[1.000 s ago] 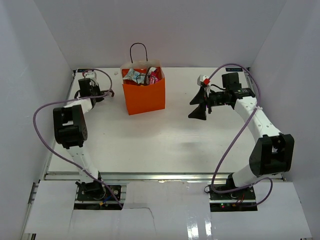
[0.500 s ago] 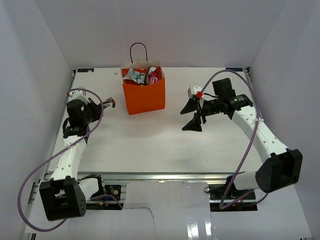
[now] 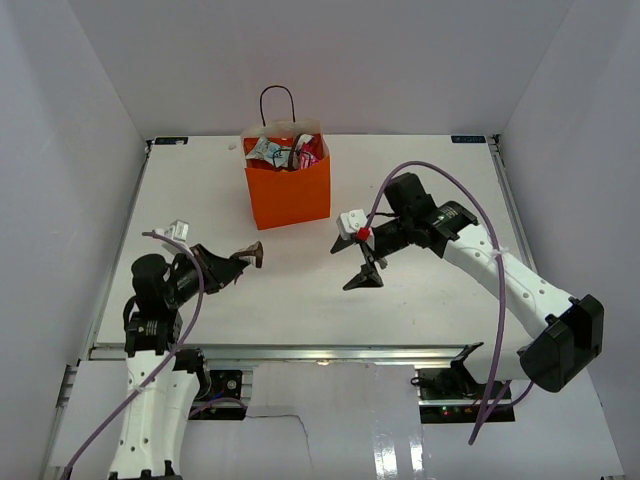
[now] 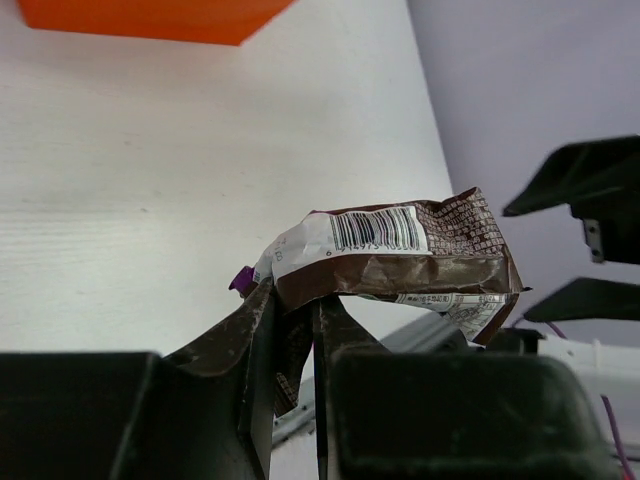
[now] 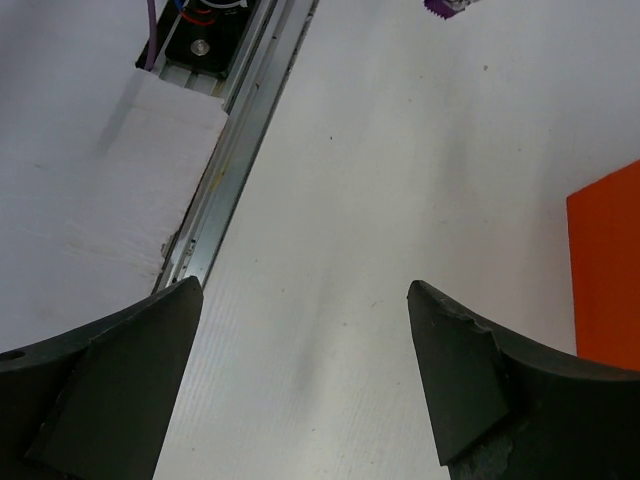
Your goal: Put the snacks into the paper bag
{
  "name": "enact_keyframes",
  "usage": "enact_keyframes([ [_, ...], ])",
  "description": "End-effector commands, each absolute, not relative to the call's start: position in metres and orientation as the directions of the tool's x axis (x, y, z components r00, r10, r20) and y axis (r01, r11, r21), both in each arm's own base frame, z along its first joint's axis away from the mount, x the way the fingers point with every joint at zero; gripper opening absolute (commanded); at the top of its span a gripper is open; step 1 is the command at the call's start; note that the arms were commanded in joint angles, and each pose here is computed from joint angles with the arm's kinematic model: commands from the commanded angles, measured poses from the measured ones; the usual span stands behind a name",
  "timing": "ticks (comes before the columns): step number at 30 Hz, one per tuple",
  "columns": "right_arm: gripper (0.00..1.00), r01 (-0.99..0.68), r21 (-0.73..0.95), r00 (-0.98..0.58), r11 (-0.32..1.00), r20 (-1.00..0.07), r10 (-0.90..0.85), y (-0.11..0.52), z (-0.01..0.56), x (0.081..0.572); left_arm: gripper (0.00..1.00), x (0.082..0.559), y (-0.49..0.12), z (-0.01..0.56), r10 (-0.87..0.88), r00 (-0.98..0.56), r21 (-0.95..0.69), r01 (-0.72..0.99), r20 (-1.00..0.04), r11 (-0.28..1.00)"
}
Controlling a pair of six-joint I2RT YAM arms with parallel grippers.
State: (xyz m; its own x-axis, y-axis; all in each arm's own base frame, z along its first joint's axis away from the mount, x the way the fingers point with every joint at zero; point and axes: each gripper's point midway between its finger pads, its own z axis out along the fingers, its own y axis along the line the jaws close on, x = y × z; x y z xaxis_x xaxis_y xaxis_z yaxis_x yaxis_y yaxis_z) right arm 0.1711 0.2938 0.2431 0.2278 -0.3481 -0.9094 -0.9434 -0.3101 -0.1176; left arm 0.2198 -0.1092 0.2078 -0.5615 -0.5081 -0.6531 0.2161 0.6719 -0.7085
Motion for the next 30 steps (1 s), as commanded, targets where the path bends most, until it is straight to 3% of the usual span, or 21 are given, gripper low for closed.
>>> enact_keyframes([
  [1, 0.89, -0.868, -0.285, 0.405, -0.407, -0.881, -0.245, 0.31, 0.253, 0.164, 0.0, 0.185, -0.133, 0.211, -0.494, -0.652, -0.787, 0.276, -0.575, 0.552],
  [10, 0.9, -0.696, -0.434, 0.602, -0.573, -0.787, -0.135, 0.328, 0.24, 0.13, 0.0, 0.164, -0.146, 0.203, -0.45, -0.714, -0.821, 0.315, -0.536, 0.477],
  [16, 0.91, -0.601, -0.531, 0.708, -0.597, -0.701, -0.089, 0.337, 0.242, 0.125, 0.0, 0.161, -0.151, 0.198, -0.431, -0.745, -0.839, 0.317, -0.509, 0.443],
  [23, 0.93, -0.421, -0.625, 0.848, -0.658, -0.529, -0.04, 0.35, 0.211, 0.117, 0.0, 0.155, -0.161, 0.196, -0.375, -0.793, -0.857, 0.334, -0.481, 0.393],
  [30, 0.93, -0.465, -0.709, 0.86, -0.53, -0.504, -0.08, 0.382, 0.241, 0.132, 0.0, 0.147, -0.192, 0.189, -0.246, -0.859, -0.863, 0.346, -0.449, 0.369],
])
